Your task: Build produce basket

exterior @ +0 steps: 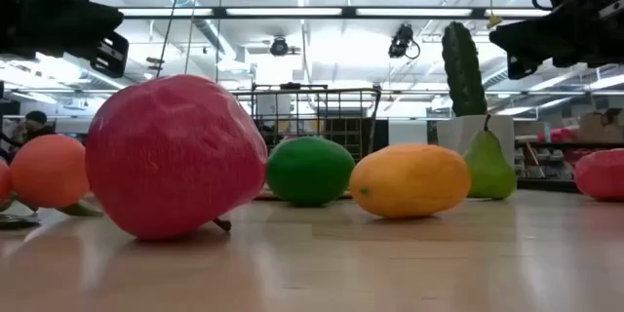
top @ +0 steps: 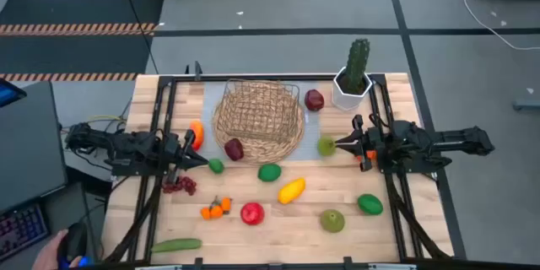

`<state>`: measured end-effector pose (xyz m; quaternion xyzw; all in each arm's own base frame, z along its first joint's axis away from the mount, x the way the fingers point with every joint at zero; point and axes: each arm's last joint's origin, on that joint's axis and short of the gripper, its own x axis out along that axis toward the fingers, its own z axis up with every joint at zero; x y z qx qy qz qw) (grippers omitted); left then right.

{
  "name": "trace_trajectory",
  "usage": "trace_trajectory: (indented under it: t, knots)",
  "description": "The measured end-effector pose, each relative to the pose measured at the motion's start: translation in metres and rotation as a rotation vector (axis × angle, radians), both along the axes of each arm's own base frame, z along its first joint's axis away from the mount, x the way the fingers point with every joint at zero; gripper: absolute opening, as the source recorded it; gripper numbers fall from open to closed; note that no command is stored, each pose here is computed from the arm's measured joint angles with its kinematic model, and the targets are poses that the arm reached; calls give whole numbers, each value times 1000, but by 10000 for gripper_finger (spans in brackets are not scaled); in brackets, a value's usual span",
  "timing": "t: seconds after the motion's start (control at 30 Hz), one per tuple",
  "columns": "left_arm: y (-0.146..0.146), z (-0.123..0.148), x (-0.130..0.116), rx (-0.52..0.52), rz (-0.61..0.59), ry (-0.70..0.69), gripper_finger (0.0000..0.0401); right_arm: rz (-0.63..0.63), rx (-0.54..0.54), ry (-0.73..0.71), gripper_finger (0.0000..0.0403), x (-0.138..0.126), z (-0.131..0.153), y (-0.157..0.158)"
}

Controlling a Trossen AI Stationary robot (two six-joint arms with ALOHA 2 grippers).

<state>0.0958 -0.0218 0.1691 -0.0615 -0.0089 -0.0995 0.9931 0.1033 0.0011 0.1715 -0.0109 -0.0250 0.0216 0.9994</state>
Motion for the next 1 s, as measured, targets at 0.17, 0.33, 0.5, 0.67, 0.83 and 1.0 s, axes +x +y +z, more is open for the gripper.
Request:
trace_trajectory:
  t: [0.17, 0.33, 0.5, 0.67, 0.83, 1.0]
  knots:
    - [0, 0, 0, 0, 0, 0, 33, 0, 0, 0, 58, 0, 0, 0]
    - [0, 0, 0, 0, 0, 0, 34, 0, 0, 0, 58, 0, 0, 0]
    - [0, 0, 0, 0, 0, 0, 28, 0, 0, 1, 58, 0, 0, 0]
    - [0, 0, 0, 0, 0, 0, 34, 0, 0, 0, 58, 0, 0, 0]
    - [0, 0, 0, 0, 0, 0, 35, 0, 0, 1, 58, 0, 0, 0]
    - [0, 0, 0, 0, 0, 0, 28, 0, 0, 0, 58, 0, 0, 0]
